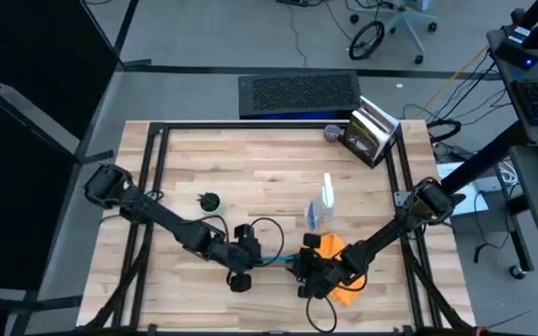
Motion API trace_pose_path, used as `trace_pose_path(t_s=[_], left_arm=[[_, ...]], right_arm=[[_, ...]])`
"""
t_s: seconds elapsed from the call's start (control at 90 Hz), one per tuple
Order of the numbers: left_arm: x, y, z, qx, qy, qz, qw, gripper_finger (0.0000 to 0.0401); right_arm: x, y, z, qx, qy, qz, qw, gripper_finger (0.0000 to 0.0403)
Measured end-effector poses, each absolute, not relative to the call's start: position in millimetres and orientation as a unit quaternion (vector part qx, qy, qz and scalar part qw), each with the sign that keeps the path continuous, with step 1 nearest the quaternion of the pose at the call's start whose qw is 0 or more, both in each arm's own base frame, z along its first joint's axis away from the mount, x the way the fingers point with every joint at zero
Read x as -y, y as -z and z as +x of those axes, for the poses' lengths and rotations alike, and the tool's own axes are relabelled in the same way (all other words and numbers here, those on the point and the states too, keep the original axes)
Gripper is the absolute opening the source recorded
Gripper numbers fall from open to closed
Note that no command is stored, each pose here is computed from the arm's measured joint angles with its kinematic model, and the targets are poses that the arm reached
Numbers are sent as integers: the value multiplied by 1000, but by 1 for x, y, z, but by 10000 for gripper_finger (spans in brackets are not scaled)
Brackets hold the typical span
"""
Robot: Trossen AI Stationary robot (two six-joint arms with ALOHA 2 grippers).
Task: Apply microfiber cloth
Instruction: Spray the back of tablet using the spray bottle
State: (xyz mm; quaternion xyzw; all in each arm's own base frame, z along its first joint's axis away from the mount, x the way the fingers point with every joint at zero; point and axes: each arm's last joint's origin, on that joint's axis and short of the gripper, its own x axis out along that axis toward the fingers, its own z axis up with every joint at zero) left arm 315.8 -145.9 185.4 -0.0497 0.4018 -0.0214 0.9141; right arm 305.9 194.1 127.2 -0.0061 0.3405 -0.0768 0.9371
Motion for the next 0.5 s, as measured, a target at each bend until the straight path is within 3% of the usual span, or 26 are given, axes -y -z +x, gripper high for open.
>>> trace_pose_path(t_s=[0.222, 0.5], left_arm=[[150, -201, 306, -386, 23, -44, 921, 6], [157, -247, 283, -313, 47, -31, 948, 6]], right_arm=[[-185, -170, 286, -386, 38, 44, 921, 225], [-194, -216, 247, -350, 37, 43, 935, 238]])
